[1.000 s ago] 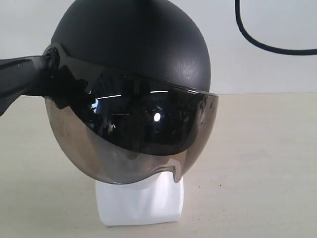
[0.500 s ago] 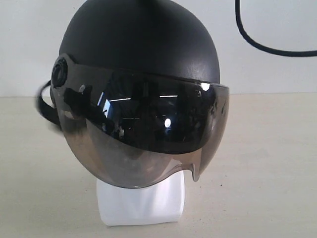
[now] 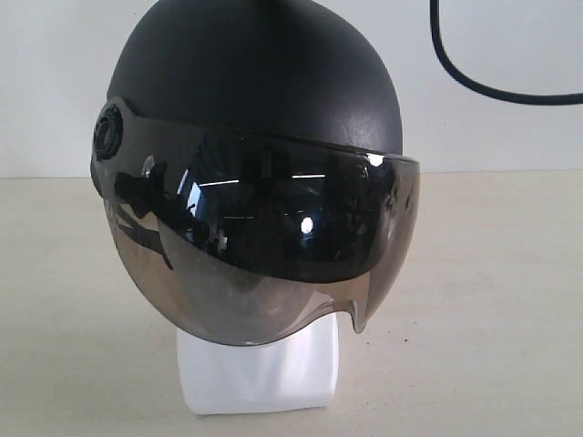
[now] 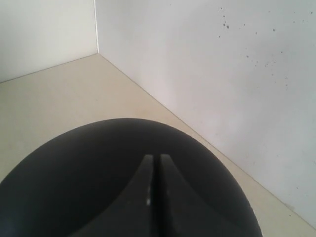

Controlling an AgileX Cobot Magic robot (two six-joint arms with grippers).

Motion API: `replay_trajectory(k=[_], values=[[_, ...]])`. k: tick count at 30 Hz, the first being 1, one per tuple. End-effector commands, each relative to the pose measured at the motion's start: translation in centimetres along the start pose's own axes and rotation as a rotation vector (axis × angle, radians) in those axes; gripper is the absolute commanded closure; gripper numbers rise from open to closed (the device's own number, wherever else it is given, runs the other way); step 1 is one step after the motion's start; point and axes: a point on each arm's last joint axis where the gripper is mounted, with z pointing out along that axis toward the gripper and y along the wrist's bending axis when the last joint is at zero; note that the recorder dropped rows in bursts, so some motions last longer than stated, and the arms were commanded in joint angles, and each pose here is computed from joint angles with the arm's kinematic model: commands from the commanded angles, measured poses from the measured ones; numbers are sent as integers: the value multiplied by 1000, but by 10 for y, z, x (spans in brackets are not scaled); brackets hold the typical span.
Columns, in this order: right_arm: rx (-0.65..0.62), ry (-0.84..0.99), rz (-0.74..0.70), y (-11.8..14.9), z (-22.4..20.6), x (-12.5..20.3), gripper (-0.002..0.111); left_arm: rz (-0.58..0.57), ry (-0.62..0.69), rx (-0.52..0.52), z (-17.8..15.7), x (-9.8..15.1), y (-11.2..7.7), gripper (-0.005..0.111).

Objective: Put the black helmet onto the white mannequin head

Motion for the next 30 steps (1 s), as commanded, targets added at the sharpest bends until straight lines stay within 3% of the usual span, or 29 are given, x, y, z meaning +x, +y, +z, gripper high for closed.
replay_trajectory(k=[1,4,12,22,30], values=[[-40,95,0,3,10,14,108,21,-67,108,-2,-8,-11,84],[-43,100,0,3,10,15,108,29,-116,170,-4,-18,-18,102],[-31,83,-4,2,10,13,108,106,-226,317,-10,-41,-36,102],[8,49,-40,0,-1,7,108,122,-226,439,0,-39,-48,102],[39,36,-47,-2,-9,3,108,114,-199,466,9,-36,-50,102]])
